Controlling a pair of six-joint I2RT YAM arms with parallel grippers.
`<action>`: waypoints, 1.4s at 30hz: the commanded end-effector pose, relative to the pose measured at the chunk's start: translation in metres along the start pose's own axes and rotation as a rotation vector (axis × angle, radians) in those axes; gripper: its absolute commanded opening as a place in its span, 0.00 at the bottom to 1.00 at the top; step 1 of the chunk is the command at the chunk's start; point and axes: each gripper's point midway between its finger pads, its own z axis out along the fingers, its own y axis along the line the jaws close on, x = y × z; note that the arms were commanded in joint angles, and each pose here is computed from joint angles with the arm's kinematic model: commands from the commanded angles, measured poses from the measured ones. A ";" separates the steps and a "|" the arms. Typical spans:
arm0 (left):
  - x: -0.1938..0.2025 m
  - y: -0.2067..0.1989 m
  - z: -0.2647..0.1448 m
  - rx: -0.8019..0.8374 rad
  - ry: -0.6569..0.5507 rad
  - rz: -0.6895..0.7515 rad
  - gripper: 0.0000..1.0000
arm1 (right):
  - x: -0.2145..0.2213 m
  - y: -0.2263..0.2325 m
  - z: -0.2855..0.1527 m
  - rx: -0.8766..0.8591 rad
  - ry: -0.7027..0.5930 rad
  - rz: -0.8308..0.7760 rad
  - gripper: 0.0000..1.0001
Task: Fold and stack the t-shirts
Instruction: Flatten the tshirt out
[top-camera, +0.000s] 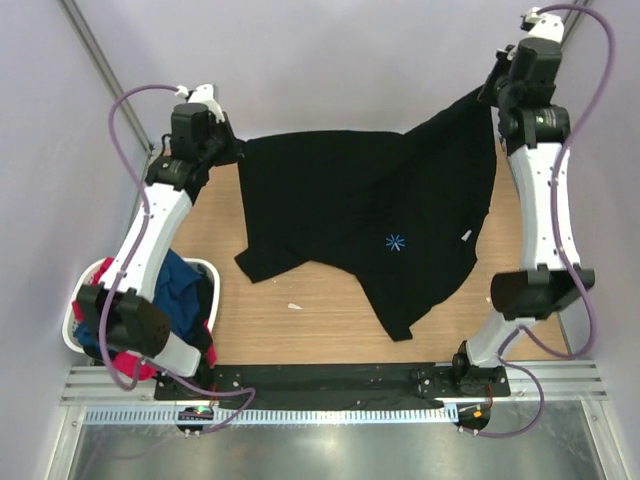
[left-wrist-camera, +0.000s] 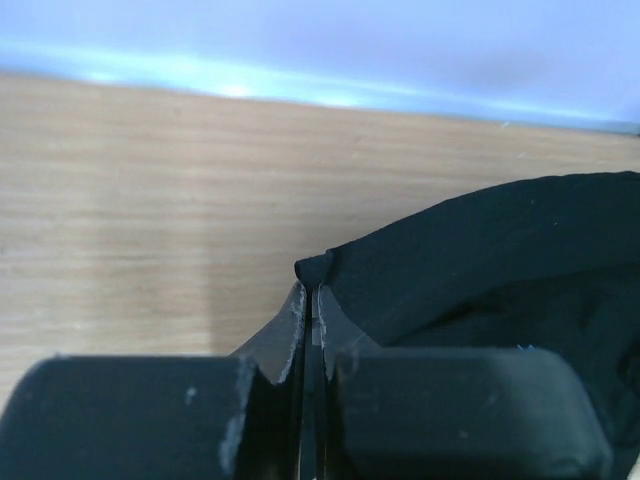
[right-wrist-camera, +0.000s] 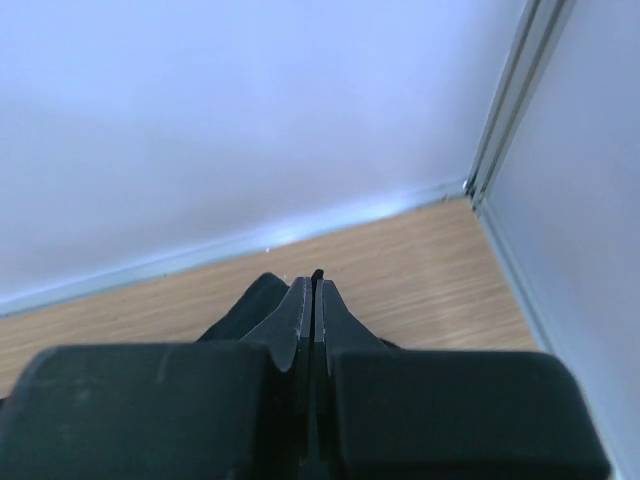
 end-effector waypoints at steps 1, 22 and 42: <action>-0.049 -0.025 -0.038 0.103 -0.166 0.075 0.00 | -0.049 -0.008 -0.054 0.000 -0.150 -0.066 0.01; -0.131 -0.064 -0.300 0.330 -0.678 0.166 0.00 | -0.189 -0.022 -0.338 -0.144 -0.723 -0.042 0.01; -0.149 -0.020 -0.263 0.042 -0.606 -0.086 0.00 | -0.217 -0.014 -0.267 -0.080 -0.703 -0.024 0.01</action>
